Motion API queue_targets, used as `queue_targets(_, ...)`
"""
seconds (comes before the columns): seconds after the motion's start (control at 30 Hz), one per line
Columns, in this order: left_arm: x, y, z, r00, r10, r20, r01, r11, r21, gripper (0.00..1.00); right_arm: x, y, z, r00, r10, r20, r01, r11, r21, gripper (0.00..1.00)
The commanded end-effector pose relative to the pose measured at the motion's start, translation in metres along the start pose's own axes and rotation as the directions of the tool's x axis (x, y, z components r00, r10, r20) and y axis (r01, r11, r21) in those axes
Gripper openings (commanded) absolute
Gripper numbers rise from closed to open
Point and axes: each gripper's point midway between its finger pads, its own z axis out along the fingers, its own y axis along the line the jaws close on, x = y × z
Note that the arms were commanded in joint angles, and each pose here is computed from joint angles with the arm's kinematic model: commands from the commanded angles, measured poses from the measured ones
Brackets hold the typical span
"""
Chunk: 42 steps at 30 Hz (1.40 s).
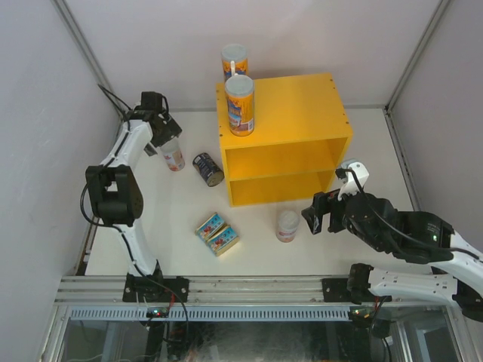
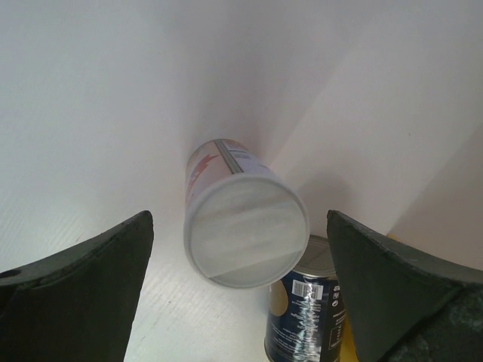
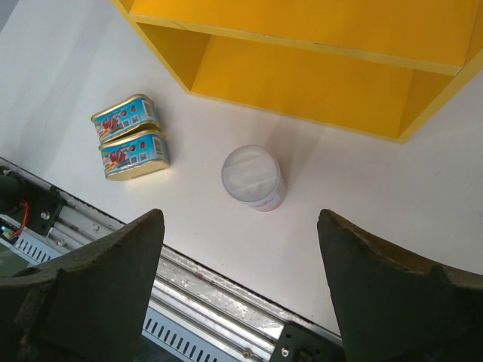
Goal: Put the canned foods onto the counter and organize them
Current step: Pick up the canned food from the center of the board.
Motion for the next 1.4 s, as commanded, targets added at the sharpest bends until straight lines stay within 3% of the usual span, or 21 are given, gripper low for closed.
queue_targets(0.0, -0.007, -0.016, -0.001, 1.000, 0.016, -0.008, -0.016, 0.998, 0.056, 1.00, -0.010, 0.007, 0.003, 1.000, 0.005, 0.027, -0.005, 1.000, -0.030, 0.82)
queue_targets(0.3, 0.005, -0.017, 0.010, 0.998, 0.031, -0.051, -0.028, 0.998, 0.060, 0.99, -0.010, 0.005, 0.008, 1.000, 0.005, 0.018, -0.005, 1.000, -0.030, 0.82)
queue_targets(0.7, 0.019, -0.018, 0.022, 0.994, 0.039, -0.100, -0.031, 0.997, 0.075, 0.81, -0.010, 0.003, 0.012, 1.000, 0.013, 0.011, -0.013, 0.999, -0.031, 0.82)
queue_targets(0.8, 0.024, -0.018, 0.024, 0.991, 0.065, -0.114, -0.055, 0.995, 0.084, 0.68, -0.011, 0.002, 0.013, 1.000, 0.013, 0.010, -0.013, 0.999, -0.032, 0.82)
queue_targets(1.03, 0.030, -0.013, 0.023, 0.990, 0.073, -0.119, -0.063, 0.995, 0.083, 0.06, -0.011, 0.002, 0.013, 1.000, 0.012, 0.011, -0.011, 0.999, -0.037, 0.81)
queue_targets(1.07, 0.031, -0.012, 0.021, 0.990, 0.073, -0.119, -0.063, 0.995, 0.083, 0.01, -0.012, 0.003, 0.013, 1.000, 0.012, 0.012, -0.012, 0.999, -0.039, 0.81)
queue_targets(1.37, 0.021, -0.014, -0.014, 0.995, 0.073, -0.067, -0.063, 0.987, 0.146, 0.00, -0.013, 0.002, 0.011, 1.000, 0.011, 0.018, -0.010, 0.999, -0.049, 0.82)
